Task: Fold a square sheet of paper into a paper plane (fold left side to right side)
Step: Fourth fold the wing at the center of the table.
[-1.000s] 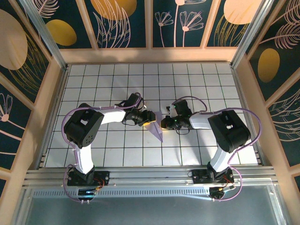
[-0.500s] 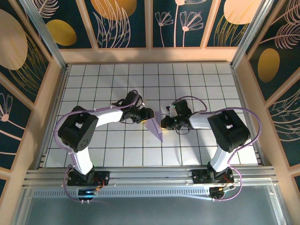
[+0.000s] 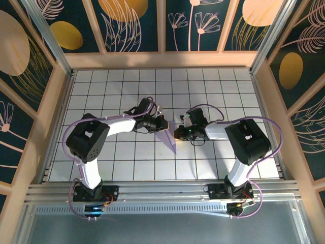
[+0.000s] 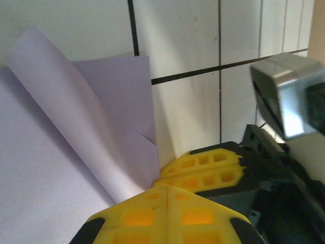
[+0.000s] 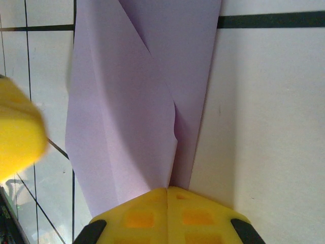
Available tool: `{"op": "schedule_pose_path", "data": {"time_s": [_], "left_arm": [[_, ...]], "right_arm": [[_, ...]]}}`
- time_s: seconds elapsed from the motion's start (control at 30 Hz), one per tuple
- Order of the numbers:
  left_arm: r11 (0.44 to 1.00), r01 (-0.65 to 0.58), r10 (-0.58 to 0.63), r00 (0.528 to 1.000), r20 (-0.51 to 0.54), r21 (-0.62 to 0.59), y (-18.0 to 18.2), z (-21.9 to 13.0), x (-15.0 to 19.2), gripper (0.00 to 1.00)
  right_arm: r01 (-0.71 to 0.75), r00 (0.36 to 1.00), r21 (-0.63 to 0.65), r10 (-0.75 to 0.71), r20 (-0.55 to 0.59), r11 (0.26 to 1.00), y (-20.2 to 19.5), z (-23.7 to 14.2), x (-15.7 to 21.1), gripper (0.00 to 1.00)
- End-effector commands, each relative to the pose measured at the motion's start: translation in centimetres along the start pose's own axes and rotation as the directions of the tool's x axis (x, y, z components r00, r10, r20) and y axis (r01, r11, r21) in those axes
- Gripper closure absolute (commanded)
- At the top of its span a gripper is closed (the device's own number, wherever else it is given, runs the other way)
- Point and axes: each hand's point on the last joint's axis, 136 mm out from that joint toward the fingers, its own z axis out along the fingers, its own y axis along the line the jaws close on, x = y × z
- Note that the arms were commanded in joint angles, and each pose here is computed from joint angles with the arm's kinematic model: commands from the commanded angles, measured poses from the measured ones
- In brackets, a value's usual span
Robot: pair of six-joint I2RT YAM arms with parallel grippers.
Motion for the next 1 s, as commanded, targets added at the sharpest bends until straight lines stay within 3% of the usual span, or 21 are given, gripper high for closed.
{"op": "schedule_pose_path", "data": {"time_s": [0.0,0.97], "left_arm": [[1.000,0.003,-0.003,1.000,-0.018,0.013,-0.1,1.1,-0.2,0.97],[0.983,0.058,-0.067,0.997,-0.047,-0.174,6.1,2.8,1.8,0.98]], "right_arm": [[-0.047,0.995,0.182,0.062,-0.075,0.982,-4.5,0.6,2.9,1.00],[-0.040,0.993,0.215,0.062,-0.097,0.976,-5.1,0.7,3.3,1.00]]}}
